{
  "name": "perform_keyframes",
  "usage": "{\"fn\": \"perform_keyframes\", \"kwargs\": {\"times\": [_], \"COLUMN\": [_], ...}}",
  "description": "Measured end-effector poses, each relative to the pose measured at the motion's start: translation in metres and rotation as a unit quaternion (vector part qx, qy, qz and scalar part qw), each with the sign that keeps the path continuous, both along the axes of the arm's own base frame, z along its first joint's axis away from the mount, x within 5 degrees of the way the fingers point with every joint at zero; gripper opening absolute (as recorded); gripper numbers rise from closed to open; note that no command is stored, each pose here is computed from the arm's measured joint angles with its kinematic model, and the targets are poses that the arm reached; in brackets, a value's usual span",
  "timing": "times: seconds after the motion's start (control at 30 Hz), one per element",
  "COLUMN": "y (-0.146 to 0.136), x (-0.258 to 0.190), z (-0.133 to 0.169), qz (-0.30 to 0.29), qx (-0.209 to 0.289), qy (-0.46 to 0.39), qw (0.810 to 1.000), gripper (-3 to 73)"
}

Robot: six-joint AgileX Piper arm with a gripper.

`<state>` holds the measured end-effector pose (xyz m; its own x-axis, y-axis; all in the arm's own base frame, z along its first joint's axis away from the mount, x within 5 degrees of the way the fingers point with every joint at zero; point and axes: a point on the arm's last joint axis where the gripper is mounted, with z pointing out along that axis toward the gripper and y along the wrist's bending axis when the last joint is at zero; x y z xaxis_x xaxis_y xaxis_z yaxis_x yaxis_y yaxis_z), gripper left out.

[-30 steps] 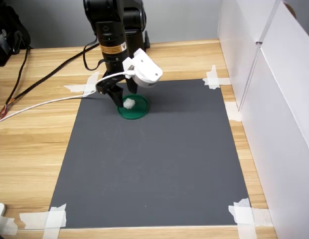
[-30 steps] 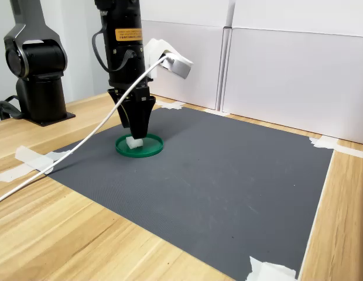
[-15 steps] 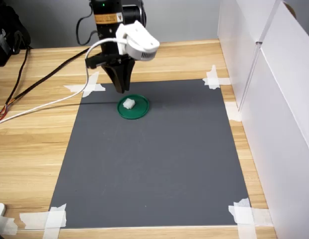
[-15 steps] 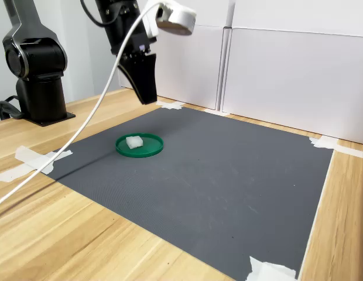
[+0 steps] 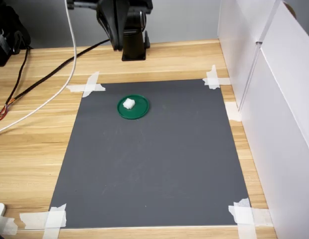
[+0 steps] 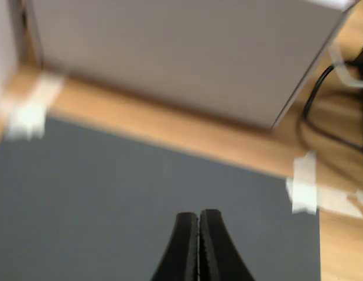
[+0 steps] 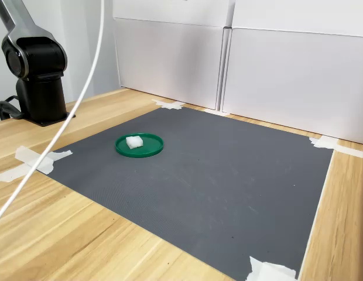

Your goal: Grasp a white terminal and put it in the green lid.

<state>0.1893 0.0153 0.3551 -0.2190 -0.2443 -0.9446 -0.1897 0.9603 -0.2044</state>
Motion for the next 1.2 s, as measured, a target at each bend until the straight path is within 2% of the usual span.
{"fn": "perform_keyframes", "kwargs": {"times": [0.13, 0.27, 0.53, 1.2], "y": [-0.005, -0.008, -0.009, -0.010], "x": [-0.023, -0.053, -0.098, -0.136], "z": [-0.011, -0.029, -0.035, -0.105], "qz": [-0.035, -0.043, -0.038, -0.036], "qx": [0.040, 0.050, 0.056, 0.058], "qy": [-0.048, -0.072, -0.137, -0.168], "qw": [0.997, 0.995, 0.988, 0.983], "gripper": [-2.0, -2.0, -2.0, -2.0]}}
